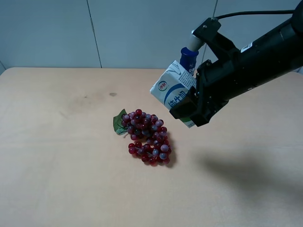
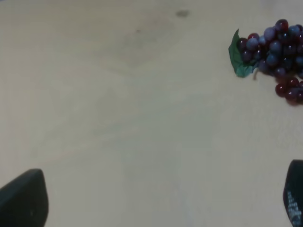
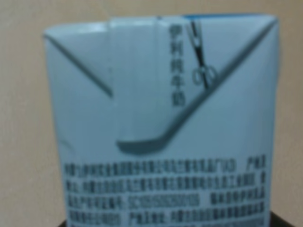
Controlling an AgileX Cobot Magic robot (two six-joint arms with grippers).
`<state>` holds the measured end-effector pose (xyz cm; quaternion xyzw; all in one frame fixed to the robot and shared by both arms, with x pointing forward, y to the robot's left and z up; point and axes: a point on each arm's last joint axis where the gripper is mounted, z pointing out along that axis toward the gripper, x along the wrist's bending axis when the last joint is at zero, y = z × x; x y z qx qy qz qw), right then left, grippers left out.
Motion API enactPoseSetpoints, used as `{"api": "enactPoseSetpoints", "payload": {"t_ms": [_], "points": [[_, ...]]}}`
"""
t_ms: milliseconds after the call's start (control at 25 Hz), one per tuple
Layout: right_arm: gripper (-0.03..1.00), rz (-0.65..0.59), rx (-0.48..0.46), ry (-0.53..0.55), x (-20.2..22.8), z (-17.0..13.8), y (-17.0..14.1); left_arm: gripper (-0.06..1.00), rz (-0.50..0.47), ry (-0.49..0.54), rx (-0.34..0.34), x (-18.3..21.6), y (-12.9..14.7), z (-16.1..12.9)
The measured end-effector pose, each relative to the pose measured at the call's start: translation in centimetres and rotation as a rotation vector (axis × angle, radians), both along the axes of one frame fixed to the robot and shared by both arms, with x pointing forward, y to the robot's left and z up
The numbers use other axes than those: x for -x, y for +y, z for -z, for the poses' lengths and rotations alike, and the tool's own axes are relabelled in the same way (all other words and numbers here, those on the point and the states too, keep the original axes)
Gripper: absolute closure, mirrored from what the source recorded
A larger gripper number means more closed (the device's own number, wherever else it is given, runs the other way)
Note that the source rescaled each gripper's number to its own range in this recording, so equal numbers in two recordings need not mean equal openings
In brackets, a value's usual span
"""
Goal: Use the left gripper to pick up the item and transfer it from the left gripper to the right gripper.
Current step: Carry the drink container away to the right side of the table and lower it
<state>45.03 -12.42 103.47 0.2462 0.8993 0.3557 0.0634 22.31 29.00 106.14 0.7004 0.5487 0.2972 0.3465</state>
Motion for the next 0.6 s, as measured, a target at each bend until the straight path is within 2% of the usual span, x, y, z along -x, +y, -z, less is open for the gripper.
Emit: {"api": "enactPoseSetpoints", "payload": {"t_ms": [160,440,600], "points": [[0.97,0.008,-0.006,0.007,0.0,0.0,0.0,-0.05,-0.052,0.035,-0.007,0.6,0.4,1.7],[0.97,0.012,-0.011,0.009,0.0,0.0,0.0,-0.04,-0.082,0.034,0.013,0.4,0.5,1.7],[0.97,0.017,-0.015,0.011,0.0,-0.1,0.1,-0.02,-0.066,0.013,0.062,-0.1,0.1,2.1]]}}
